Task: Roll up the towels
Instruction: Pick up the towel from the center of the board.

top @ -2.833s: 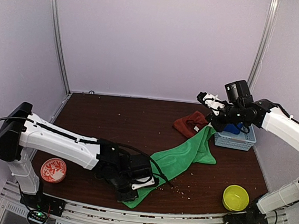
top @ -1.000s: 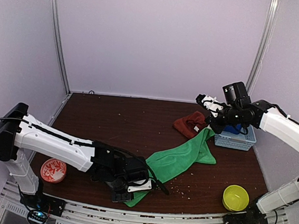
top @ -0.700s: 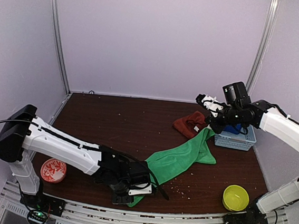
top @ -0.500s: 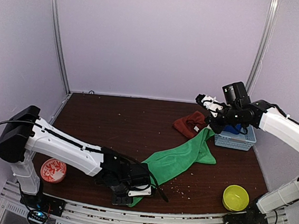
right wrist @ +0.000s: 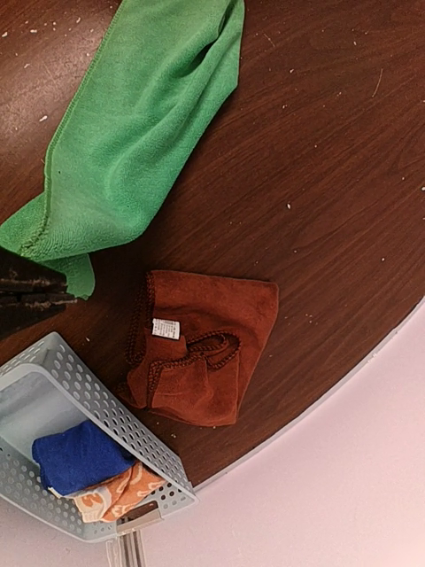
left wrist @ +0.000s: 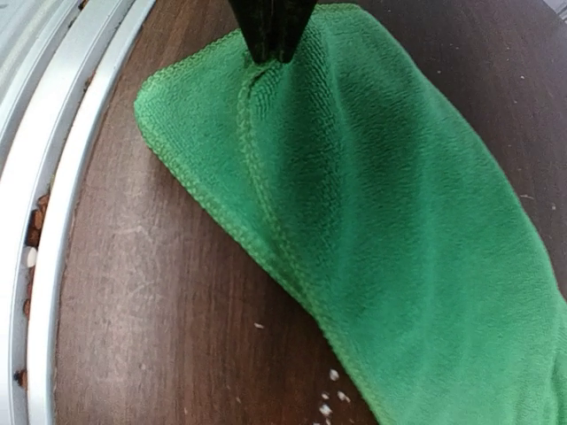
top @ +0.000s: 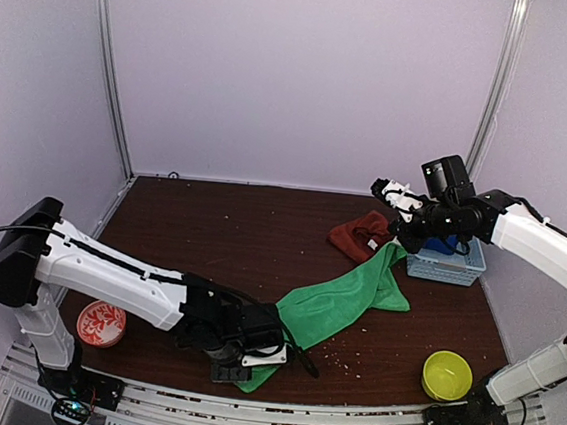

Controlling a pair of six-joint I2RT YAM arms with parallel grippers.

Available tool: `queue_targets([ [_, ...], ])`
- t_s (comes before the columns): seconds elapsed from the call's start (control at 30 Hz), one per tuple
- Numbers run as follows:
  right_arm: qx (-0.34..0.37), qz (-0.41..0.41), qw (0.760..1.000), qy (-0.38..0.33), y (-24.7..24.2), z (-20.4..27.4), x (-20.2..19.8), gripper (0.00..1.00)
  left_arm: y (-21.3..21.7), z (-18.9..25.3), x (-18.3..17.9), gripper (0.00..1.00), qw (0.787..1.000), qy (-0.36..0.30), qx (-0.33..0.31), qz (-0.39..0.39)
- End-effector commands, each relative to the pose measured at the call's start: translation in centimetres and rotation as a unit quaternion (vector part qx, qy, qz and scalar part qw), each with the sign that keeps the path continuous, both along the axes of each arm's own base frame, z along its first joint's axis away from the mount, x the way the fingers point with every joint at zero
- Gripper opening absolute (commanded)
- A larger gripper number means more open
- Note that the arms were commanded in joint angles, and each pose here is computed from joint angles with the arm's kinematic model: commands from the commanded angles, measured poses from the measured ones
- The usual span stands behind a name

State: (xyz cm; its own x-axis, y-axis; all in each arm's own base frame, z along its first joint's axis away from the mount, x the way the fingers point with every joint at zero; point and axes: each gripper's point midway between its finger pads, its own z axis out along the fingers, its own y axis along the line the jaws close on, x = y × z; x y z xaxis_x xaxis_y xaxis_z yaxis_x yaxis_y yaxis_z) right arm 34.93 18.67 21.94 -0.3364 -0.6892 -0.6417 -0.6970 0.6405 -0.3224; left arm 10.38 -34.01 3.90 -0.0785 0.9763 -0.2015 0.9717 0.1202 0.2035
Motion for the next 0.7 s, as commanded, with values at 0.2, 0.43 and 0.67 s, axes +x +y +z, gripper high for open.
queue_targets([
  [0.2, 0.01, -0.02, 1.0, -0.017, -0.4, 1.5, 0.8, 0.0, -0.1, 7.7, 5.3, 0.0, 0.989, -0.06, -0.098, 0.097],
  [0.43, 0.042, -0.061, 0.996, -0.05, -2.0, 5.7, 3.2, 0.0, 7.3, 15.0, 14.5, 0.0, 0.929, -0.189, -0.117, 0.296],
  [0.67, 0.092, -0.068, 0.99, -0.08, -2.5, 10.4, 2.5, 0.0, 14.8, 25.0, 19.0, 0.0, 0.84, -0.301, -0.177, 0.414],
])
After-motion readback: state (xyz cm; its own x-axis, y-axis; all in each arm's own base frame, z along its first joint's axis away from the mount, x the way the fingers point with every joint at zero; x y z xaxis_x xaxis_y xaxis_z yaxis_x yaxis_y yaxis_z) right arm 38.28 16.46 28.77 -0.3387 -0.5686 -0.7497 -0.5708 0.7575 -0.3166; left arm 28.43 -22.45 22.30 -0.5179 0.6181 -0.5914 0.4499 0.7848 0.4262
